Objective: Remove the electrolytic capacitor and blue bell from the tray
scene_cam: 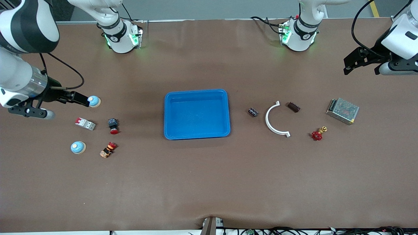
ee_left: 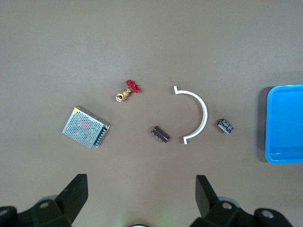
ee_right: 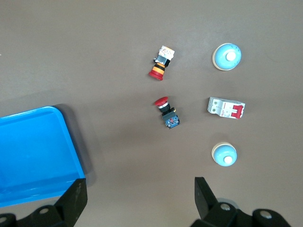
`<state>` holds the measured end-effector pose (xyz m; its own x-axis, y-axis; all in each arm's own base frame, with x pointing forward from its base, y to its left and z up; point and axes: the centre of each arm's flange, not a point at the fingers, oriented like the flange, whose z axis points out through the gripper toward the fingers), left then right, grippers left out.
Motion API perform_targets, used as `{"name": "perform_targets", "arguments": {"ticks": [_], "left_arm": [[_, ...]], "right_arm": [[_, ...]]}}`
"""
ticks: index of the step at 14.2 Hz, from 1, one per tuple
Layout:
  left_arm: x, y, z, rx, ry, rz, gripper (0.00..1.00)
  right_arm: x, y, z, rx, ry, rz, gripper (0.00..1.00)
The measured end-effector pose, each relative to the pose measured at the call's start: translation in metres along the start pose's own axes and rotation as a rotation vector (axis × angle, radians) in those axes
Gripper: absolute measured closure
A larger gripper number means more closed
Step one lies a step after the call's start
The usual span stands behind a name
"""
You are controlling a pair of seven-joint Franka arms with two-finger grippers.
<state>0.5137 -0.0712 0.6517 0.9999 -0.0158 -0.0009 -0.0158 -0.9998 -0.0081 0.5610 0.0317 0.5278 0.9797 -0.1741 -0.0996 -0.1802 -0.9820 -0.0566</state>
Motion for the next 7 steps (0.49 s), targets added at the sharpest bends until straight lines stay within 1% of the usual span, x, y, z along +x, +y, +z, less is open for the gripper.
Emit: {"name": "perform_targets", "arguments": {"ticks": [2, 4, 7], "left_arm": [[0.000, 0.000, 0.000, 0.000, 0.000, 0.000, 0.00], [0.000, 0.001, 0.000, 0.000, -0.001, 0.002, 0.00], [-0.002, 0.001, -0.002, 0.000, 0.002, 0.003, 0.00]], "right_arm": [[-0.008, 0.001, -0.023, -0.002, -0.004, 0.002, 0.00], [-0.017, 0.007, -0.060, -0.002, -0.003, 0.011, 0.00], [-0.027, 0.017, -0.103, 0.003, 0.017, 0.024, 0.00]]}}
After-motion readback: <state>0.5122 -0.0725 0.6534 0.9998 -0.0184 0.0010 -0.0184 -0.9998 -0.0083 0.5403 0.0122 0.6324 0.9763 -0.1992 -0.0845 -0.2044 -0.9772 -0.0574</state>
